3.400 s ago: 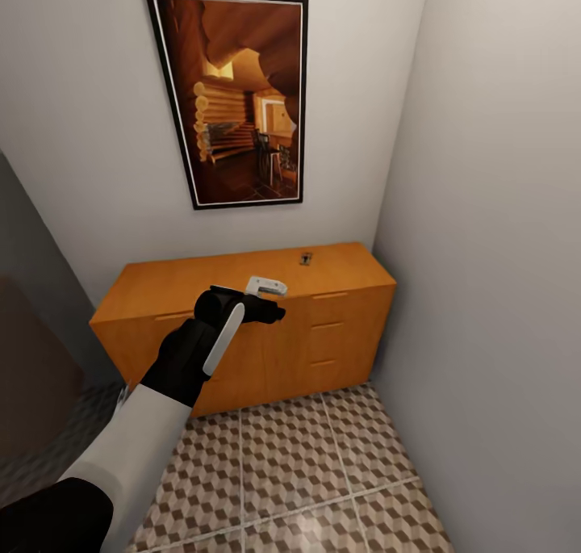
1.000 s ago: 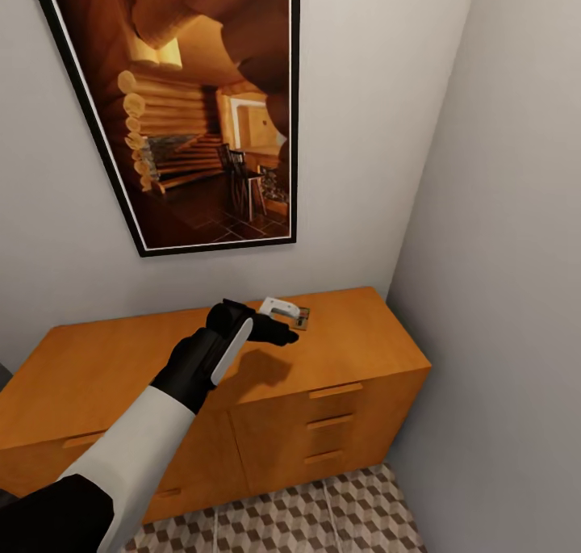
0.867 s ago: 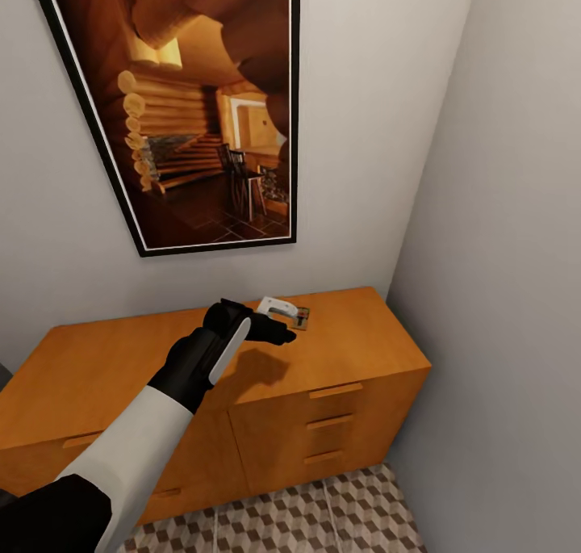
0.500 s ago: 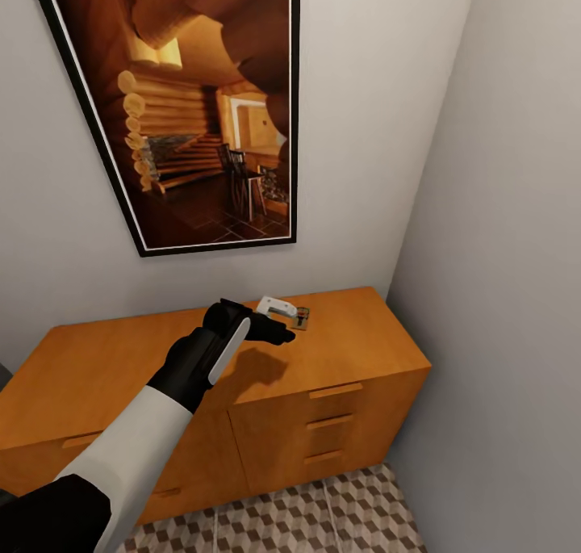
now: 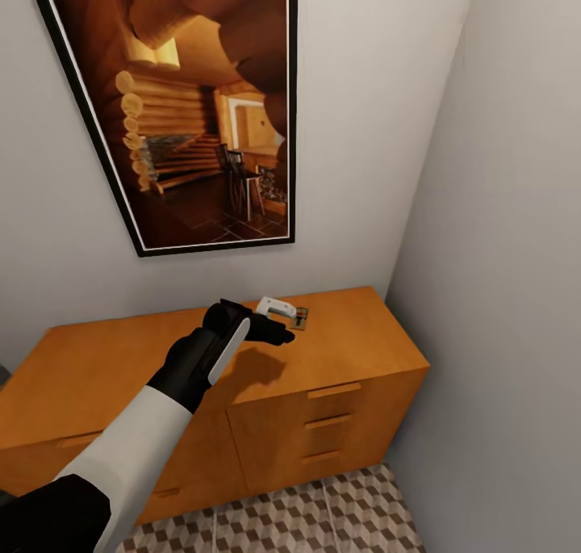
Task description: Take the four mousetraps from the cabinet in the bathroom and place them on the bathroom floor. Make sure all four end up on the same floor surface, and ensure that at least two of them are either under or directly next to the same bathroom sink.
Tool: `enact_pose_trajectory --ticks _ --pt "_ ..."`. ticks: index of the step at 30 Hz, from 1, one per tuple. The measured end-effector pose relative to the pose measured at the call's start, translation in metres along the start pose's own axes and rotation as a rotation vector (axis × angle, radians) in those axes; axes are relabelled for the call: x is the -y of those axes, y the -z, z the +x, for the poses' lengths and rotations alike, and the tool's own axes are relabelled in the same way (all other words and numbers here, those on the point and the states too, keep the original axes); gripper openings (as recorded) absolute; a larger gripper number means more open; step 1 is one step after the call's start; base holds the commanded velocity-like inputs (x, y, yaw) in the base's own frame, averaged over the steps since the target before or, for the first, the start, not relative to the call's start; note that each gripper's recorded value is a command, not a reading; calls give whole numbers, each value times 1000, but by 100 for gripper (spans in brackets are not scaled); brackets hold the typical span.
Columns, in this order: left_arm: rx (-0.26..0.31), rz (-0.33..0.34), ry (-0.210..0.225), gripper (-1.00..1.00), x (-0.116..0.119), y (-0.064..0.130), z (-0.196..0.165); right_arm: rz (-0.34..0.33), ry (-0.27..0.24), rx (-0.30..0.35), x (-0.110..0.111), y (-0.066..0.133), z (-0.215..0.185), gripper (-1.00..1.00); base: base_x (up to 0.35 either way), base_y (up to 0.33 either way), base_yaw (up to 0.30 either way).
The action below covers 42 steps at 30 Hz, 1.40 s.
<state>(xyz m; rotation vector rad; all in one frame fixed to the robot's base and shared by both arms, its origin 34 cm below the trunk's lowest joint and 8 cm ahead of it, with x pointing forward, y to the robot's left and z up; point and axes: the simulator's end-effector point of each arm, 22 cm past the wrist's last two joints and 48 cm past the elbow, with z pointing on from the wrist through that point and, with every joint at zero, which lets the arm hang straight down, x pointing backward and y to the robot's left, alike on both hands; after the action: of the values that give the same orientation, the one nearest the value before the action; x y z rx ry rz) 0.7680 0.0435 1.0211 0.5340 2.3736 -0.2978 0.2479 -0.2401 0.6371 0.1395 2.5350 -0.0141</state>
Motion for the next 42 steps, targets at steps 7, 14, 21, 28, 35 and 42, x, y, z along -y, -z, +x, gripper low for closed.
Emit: enact_pose_trajectory --ticks 7,14,21,28,35,42 --pt "-3 0 1 100 0 -1 1 0 0 0 0 0 0 -100 0 -234 0" --pt "3 0 1 100 0 1 -1 -1 0 -2 0 0 0 -100 0 -68 0" --pt "-4 -2 3 100 -2 0 2 -3 0 -40 -1 0 9 -100 60 -4 0" --pt "-3 -2 3 100 -2 0 1 -5 0 -51 -2 1 12 -100 265 0 0" --pt "0 -1 3 100 -1 0 0 -5 0 -52 -2 0 12 -100 132 0 0" --pt "-2 -1 3 100 -2 0 1 -5 1 -53 -2 0 12 -100 8 0 0"
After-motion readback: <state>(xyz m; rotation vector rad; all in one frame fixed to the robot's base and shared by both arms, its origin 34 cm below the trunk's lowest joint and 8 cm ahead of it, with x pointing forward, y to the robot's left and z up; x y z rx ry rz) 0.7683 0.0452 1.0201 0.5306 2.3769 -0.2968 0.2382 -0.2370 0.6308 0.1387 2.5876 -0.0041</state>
